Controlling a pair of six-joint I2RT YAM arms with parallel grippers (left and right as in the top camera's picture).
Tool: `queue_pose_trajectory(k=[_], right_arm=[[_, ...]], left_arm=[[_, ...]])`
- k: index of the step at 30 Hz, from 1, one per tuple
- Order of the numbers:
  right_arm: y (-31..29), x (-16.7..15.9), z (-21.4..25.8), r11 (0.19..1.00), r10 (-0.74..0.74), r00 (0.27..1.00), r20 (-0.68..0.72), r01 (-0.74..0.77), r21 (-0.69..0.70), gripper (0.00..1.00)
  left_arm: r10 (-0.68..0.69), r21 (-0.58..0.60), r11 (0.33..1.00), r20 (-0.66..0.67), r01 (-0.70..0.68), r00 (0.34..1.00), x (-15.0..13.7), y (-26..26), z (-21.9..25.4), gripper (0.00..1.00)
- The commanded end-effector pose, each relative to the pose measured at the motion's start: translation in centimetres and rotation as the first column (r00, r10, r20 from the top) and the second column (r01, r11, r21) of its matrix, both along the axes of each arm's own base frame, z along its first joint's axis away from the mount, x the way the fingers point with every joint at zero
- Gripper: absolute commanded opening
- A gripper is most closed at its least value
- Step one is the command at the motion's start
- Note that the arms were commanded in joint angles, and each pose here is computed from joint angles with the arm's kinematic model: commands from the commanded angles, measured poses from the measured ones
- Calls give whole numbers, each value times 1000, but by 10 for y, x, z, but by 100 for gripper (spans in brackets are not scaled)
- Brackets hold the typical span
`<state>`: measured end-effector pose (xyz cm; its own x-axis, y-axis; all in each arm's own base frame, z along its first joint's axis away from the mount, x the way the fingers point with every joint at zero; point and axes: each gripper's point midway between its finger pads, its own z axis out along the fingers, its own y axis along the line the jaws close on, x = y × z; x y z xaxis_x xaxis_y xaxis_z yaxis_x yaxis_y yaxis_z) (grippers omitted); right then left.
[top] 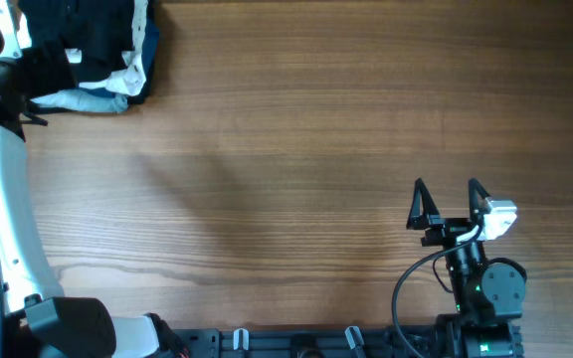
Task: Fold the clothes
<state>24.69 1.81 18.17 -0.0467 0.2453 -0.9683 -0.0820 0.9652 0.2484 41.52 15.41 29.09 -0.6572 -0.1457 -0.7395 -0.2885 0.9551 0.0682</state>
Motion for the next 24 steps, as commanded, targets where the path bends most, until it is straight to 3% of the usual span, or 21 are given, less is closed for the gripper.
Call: queue_pose_trajectory(k=[1,24], right_arm=[[9,0,-13,999,49,999,-17,-49,17,100],[9,0,-13,999,49,999,-4,-49,16,100]], left_arm=[[-9,9,1000,2,9,1000,0,0,1,100],[-12,19,1000,28,12,1000,-7,-4,16,100]])
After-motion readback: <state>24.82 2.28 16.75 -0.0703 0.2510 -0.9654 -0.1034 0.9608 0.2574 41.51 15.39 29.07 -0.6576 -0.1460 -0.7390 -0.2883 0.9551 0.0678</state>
